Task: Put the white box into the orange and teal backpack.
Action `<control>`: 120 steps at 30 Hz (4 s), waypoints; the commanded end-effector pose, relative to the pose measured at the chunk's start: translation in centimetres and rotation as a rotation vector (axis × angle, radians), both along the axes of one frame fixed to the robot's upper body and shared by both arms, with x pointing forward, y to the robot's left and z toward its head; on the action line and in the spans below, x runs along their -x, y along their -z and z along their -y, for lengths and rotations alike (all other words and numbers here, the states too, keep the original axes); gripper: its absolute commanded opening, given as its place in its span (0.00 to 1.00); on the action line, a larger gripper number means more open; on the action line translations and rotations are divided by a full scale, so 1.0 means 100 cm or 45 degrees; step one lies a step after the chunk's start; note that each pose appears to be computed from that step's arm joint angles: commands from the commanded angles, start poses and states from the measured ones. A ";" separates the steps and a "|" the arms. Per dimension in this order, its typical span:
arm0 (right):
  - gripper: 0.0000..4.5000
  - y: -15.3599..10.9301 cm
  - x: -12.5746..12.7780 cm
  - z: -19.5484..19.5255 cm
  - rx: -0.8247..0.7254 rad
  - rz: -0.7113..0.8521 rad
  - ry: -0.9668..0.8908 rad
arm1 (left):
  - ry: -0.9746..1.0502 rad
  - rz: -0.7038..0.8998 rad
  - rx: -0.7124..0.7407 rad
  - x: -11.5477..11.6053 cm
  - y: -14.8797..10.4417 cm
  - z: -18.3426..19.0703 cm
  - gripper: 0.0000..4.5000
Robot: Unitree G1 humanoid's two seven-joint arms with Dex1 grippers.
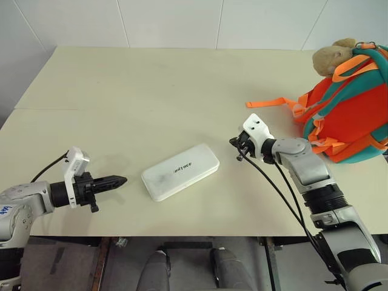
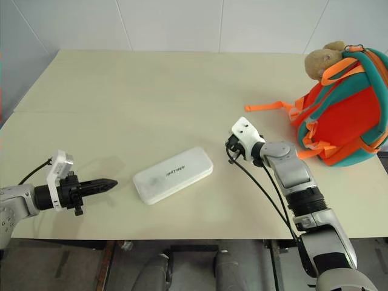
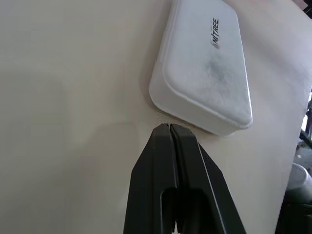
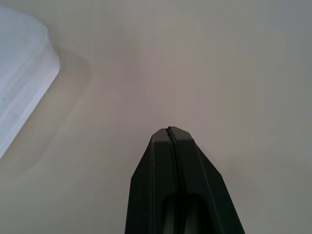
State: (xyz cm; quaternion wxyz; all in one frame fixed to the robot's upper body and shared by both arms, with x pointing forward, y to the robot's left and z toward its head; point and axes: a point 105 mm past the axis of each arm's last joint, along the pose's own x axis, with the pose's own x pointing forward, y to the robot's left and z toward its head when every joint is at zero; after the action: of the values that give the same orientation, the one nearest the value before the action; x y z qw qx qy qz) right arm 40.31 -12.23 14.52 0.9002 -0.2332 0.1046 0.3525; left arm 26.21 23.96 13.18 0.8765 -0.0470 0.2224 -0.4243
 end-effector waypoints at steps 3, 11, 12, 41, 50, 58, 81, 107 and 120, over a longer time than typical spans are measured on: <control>0.00 -0.008 0.001 -0.026 -0.007 0.040 -0.094 | 0.015 -0.095 0.029 0.003 0.010 0.016 0.01; 0.00 0.005 0.019 -0.045 0.011 -0.060 -0.229 | 0.037 -0.008 0.103 -0.013 0.015 0.035 0.01; 0.00 0.006 0.022 -0.047 0.019 -0.072 -0.252 | 0.036 0.001 0.112 -0.015 0.015 0.036 0.01; 0.00 0.015 0.109 -0.006 0.211 -0.401 -0.519 | 0.296 0.019 0.073 -0.040 0.016 0.078 0.01; 0.00 0.022 0.104 0.015 0.284 -0.400 -0.415 | 0.228 -0.013 0.027 -0.040 0.021 0.067 0.01; 0.00 0.026 0.095 0.038 0.413 -0.373 -0.334 | 0.131 -0.008 -0.022 -0.036 0.014 0.044 0.01; 0.90 -0.011 0.078 0.069 0.481 -0.250 -0.209 | -0.050 -0.118 0.037 -0.042 -0.019 0.034 0.69; 1.00 0.008 0.080 0.046 0.450 -0.249 -0.228 | 0.080 -0.959 0.619 -0.039 -0.001 0.075 1.00; 1.00 0.009 0.073 0.027 0.416 -0.203 -0.270 | 0.106 -1.057 0.494 -0.042 0.012 0.094 1.00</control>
State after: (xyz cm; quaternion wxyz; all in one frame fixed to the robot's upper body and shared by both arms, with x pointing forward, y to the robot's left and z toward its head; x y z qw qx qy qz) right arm 32.88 -15.34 13.39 0.7986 -0.3508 0.2177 0.4379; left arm 30.35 14.79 12.57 0.6694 -0.3743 0.4603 -0.4472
